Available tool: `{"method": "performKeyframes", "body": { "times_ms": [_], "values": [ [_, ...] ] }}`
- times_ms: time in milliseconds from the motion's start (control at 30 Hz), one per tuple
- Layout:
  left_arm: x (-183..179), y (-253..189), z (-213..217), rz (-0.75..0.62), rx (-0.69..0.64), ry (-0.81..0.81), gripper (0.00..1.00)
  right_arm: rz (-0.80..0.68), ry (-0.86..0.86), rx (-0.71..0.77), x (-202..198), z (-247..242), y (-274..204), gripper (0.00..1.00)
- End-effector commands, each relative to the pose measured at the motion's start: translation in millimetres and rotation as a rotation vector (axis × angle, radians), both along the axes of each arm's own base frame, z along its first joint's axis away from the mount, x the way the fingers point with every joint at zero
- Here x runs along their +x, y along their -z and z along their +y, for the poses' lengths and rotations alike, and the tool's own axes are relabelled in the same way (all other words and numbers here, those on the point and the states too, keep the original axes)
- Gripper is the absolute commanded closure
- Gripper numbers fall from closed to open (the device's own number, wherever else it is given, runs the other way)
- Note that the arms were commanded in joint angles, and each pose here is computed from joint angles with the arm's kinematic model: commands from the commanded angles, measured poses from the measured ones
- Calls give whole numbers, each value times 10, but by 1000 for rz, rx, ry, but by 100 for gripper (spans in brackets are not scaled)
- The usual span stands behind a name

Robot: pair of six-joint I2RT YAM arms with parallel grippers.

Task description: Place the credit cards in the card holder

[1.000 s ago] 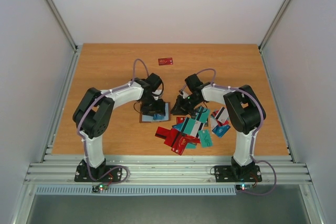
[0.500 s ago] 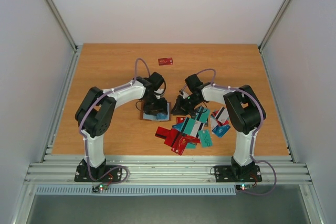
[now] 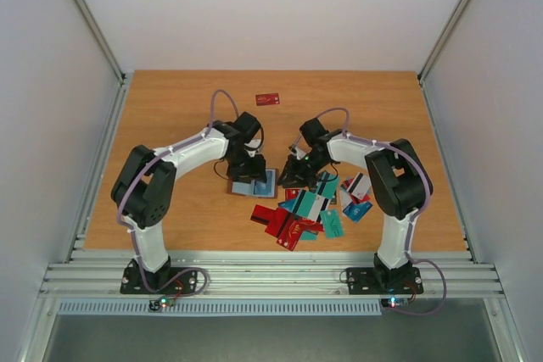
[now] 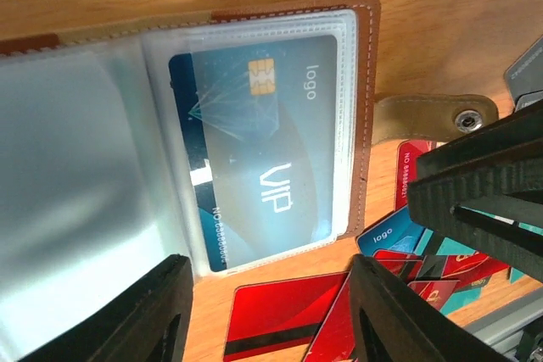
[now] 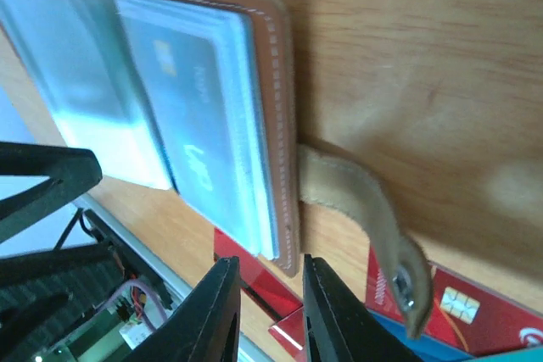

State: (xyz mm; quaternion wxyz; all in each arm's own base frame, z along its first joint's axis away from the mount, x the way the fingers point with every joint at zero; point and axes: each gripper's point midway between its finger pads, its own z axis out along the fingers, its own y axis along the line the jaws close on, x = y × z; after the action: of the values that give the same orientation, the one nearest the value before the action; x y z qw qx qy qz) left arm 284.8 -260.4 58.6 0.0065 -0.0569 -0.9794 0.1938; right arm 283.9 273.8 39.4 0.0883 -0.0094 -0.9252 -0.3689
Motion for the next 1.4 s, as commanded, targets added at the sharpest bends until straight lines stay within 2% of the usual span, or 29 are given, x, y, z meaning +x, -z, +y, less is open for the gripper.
{"method": "performKeyframes", "body": {
  "times_ms": [0,200,333,667,1367],
  "values": [
    [84,-176,47,-44,-35,18,52,-63,-28,66,60,72,-319,76],
    [168,-66,84,-25,-53,17,77,-65,-8,171,112,206,-525,71],
    [201,10,19,-5,-84,32,84,-40,14,180,175,251,-473,71],
    [164,277,61,50,-36,71,99,8,60,192,281,329,-284,70],
    [56,613,129,108,-3,55,100,46,37,141,145,255,54,67]
  ]
}}
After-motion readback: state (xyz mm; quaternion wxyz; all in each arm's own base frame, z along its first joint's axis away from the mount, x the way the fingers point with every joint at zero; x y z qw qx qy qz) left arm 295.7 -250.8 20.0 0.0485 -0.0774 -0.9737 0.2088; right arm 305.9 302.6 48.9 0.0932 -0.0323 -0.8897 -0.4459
